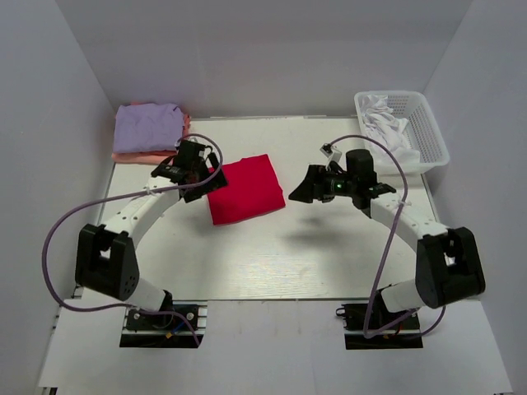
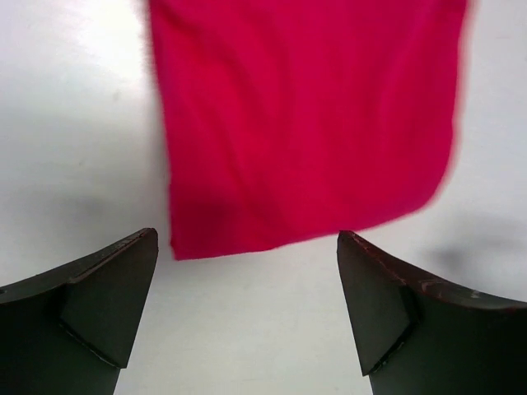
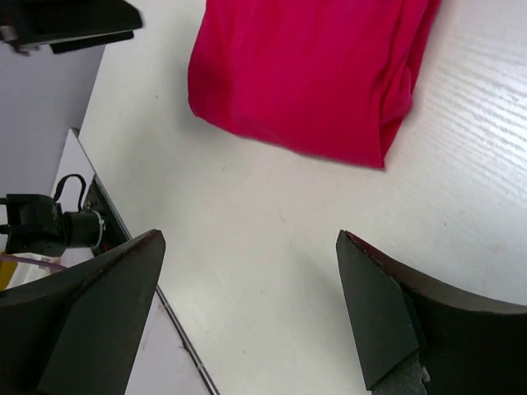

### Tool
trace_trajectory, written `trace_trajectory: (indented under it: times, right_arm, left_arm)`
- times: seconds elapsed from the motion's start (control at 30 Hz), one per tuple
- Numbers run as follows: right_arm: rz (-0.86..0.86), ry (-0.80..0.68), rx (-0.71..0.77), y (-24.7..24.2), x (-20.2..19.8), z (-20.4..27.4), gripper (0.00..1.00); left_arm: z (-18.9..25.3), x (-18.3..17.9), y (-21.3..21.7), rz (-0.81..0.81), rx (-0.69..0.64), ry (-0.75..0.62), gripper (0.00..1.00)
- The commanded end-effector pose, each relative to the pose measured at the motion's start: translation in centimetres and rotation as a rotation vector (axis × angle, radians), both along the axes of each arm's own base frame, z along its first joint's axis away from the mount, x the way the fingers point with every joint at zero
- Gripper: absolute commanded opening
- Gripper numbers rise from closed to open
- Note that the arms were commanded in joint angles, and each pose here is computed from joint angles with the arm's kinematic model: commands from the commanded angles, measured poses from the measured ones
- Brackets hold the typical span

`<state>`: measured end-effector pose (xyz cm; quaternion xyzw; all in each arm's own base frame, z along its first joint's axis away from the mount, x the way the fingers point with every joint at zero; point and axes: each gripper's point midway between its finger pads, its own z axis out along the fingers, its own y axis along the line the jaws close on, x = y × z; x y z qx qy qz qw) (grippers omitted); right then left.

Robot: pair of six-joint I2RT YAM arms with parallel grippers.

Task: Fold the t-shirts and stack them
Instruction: Put the neatly folded tshirt into the corner of the board with the left arm

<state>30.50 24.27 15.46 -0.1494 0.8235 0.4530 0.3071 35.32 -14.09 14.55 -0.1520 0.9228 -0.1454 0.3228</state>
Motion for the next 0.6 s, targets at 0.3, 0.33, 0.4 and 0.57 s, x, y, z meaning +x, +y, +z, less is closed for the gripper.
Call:
trace_trajectory:
  times: [0.3,0.33,0.4,0.57]
  right_arm:
    - [-0.048,-0.061,-0.115,-2.9,-3.1,1.5,0.9]
    - [-0.046,-0.063,-0.12,-3.1,-3.4,1.5,0.9]
    - [-0.043,-0.064,-0.122,-3.2,-3.7,1.5,0.9]
    - [-0.03,-0.066,-0.114,-3.3,-4.4,2.0,0.9]
  left_arm:
    - [-7.1,1.7,2.8,0.145,0.14,0.186,0.84]
    - [-7.6,1.7,2.8,0.145,0.145,0.198,0.84]
    - [-8.4,2.4,3.4,0.166,0.164,0.199,0.81]
    - [-11.5,2.7,3.4,0.159,0.203,0.268,0.75]
